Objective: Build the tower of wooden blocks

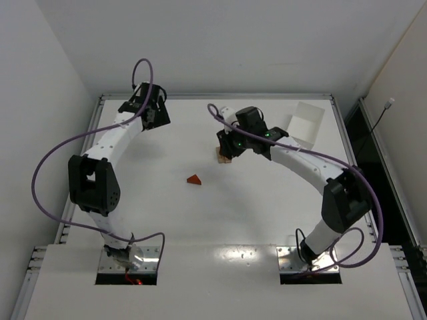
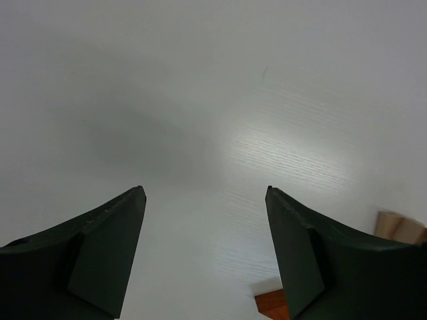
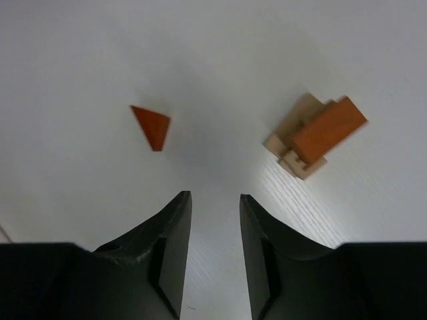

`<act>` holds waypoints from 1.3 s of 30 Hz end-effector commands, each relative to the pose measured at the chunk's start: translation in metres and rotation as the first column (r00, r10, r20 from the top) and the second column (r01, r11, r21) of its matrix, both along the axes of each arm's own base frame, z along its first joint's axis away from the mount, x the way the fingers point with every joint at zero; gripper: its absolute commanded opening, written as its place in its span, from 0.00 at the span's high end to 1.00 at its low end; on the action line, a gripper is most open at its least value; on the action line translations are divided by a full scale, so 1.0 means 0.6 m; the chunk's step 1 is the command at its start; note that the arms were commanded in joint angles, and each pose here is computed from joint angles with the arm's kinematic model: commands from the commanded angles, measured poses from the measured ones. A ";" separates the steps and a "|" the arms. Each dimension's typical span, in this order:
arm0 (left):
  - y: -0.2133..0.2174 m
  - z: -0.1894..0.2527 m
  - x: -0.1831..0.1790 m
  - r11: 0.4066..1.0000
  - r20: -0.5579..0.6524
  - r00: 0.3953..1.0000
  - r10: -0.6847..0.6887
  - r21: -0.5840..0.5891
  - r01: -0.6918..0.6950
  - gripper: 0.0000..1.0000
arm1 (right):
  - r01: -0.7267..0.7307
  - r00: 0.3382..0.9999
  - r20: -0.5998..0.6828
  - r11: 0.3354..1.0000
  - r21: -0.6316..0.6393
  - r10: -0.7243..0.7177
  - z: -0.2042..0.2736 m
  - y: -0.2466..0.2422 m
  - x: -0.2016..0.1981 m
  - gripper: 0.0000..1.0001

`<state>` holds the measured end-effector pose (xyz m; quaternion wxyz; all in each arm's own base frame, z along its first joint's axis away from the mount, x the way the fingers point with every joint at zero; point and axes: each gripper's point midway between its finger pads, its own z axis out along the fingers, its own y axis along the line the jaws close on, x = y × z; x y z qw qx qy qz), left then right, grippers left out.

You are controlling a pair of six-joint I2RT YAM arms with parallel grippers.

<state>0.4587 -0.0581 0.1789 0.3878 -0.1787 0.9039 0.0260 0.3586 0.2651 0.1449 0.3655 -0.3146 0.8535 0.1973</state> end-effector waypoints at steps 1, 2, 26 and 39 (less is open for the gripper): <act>0.026 0.039 -0.018 1.000 0.055 0.998 0.013 0.000 -0.013 0.30 | -0.334 0.932 0.150 0.943 -0.001 0.330 0.069 0.050 -0.040 0.67; 0.037 0.027 -0.023 1.000 0.037 0.999 0.027 0.003 -0.027 0.30 | -0.397 0.902 0.178 0.918 -0.021 0.394 0.077 0.065 -0.052 0.66; 0.128 -0.015 -0.113 0.990 -0.039 0.997 0.068 -0.117 -0.072 0.13 | -0.397 0.917 -0.078 0.916 -0.058 0.392 -0.166 0.161 -0.070 0.50; 0.137 -0.036 -0.118 0.988 -0.085 0.993 0.079 -0.124 -0.089 0.13 | -0.405 0.914 -0.050 0.911 -0.073 0.402 -0.184 0.202 -0.050 0.50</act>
